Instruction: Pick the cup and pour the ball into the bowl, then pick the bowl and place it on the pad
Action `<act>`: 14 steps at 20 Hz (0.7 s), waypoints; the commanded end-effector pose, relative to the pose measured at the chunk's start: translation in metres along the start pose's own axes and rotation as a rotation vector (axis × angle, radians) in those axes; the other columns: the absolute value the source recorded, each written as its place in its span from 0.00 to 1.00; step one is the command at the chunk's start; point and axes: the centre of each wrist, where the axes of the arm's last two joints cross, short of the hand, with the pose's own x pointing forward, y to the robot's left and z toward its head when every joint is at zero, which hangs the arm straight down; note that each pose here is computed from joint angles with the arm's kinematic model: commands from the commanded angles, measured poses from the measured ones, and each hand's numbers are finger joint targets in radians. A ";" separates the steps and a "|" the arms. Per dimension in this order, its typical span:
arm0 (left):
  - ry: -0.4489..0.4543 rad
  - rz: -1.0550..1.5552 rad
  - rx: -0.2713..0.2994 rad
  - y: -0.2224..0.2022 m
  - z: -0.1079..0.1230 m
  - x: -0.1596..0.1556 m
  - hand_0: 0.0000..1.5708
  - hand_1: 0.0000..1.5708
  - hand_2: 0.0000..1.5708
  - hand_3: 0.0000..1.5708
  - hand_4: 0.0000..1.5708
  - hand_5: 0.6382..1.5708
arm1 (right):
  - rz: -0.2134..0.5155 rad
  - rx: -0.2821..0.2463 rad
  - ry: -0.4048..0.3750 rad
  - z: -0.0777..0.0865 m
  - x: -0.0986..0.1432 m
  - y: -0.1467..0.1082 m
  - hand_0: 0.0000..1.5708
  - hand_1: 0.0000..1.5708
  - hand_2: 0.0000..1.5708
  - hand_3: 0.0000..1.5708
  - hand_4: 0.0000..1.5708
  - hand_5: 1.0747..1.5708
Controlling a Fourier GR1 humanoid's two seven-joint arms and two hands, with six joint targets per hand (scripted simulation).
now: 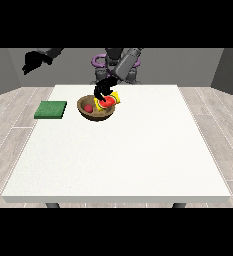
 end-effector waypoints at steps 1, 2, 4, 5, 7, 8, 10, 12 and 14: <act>-0.022 -0.114 -0.022 0.017 -0.011 0.009 0.97 0.97 1.00 1.00 0.94 0.61 | -0.007 0.029 0.007 -0.008 0.002 0.019 0.00 0.00 0.22 0.41 0.36 0.99; -0.028 -0.128 0.010 0.025 -0.011 0.017 0.97 0.97 1.00 1.00 0.94 0.60 | -0.003 0.014 -0.033 -0.004 -0.004 0.006 0.00 0.00 0.22 0.41 0.37 0.99; -0.041 -0.109 0.000 0.031 -0.008 0.027 0.97 0.97 1.00 1.00 0.94 0.61 | 0.010 -0.004 0.013 0.005 -0.020 0.016 0.00 0.00 0.24 0.42 0.37 0.99; -0.046 -0.128 0.036 0.041 -0.022 0.018 0.98 0.98 1.00 1.00 0.95 0.61 | -0.003 -0.050 -0.016 -0.003 0.001 -0.024 0.00 0.00 0.22 0.41 0.37 0.99; -0.026 -0.147 0.030 0.038 -0.025 0.012 0.98 0.98 1.00 1.00 0.93 0.64 | 0.003 -0.040 -0.025 -0.001 -0.003 0.000 0.00 0.00 0.22 0.41 0.37 0.99; -0.061 -0.129 0.007 0.043 -0.015 0.029 0.98 0.98 1.00 1.00 0.93 0.63 | -0.007 -0.070 0.005 -0.006 -0.005 0.005 0.00 0.00 0.22 0.41 0.37 0.99; -0.111 -0.098 -0.007 0.057 -0.025 0.026 0.97 0.97 1.00 1.00 0.95 0.61 | 0.002 -0.079 0.066 0.006 -0.018 -0.008 0.00 0.00 0.22 0.41 0.37 0.99; -0.155 -0.070 0.036 0.058 -0.013 0.039 0.97 0.97 1.00 1.00 0.95 0.60 | 0.006 -0.141 0.070 0.006 -0.010 -0.042 0.00 0.00 0.24 0.42 0.37 0.99; -0.083 0.035 0.037 0.057 -0.017 0.030 0.97 0.97 1.00 1.00 0.96 0.58 | 0.031 -0.142 0.064 0.027 -0.028 -0.046 0.00 0.00 0.23 0.40 0.37 0.99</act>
